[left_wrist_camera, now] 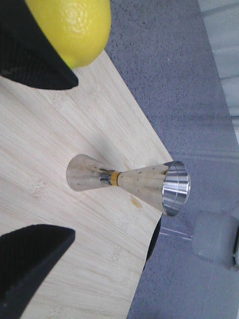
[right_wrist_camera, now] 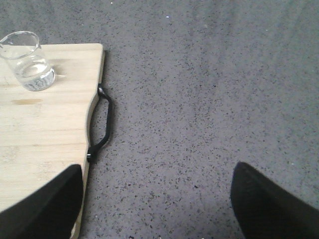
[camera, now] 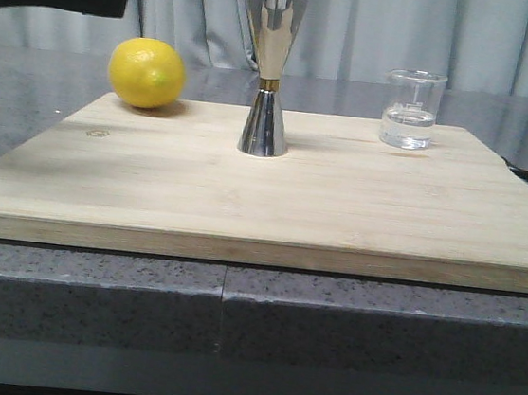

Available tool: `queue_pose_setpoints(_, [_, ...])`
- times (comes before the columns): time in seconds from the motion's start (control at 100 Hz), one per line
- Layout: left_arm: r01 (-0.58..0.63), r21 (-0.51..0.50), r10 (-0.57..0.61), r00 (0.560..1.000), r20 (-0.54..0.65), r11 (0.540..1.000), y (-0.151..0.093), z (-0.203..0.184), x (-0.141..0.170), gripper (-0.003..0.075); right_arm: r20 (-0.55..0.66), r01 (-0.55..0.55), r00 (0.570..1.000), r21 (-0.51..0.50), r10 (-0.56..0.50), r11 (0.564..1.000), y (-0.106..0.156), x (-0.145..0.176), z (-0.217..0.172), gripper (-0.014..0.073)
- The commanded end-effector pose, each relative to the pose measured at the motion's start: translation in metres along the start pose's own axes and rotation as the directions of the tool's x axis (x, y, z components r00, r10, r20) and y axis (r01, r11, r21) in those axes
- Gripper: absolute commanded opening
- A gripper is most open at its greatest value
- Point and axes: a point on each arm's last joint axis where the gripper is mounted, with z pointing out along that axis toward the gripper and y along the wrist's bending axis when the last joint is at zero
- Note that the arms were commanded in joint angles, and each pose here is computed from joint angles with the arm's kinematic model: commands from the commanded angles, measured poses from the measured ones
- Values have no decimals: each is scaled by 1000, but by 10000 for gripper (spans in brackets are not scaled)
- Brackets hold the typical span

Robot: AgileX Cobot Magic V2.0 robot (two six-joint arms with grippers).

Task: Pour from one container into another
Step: 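Move the left gripper toward the steel jigger and close around it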

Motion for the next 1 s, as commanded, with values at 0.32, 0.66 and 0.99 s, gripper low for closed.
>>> queue_pose_setpoints(0.32, [-78,150,52,985,167,986,2,49,0,512,86,0,996,5,-1,1000,-1,-15,-4,546])
queue_pose_setpoints(0.66, [-99,214,62,983,173,972,16,90,-1,512,88,0,996,5,-1,1000,-1,-15,-4,546])
queue_pose_setpoints(0.99, [-123,266,71,978,194,956,20,123,-10,512,88,0,996,5,-1,1000,-1,-15,-4,546])
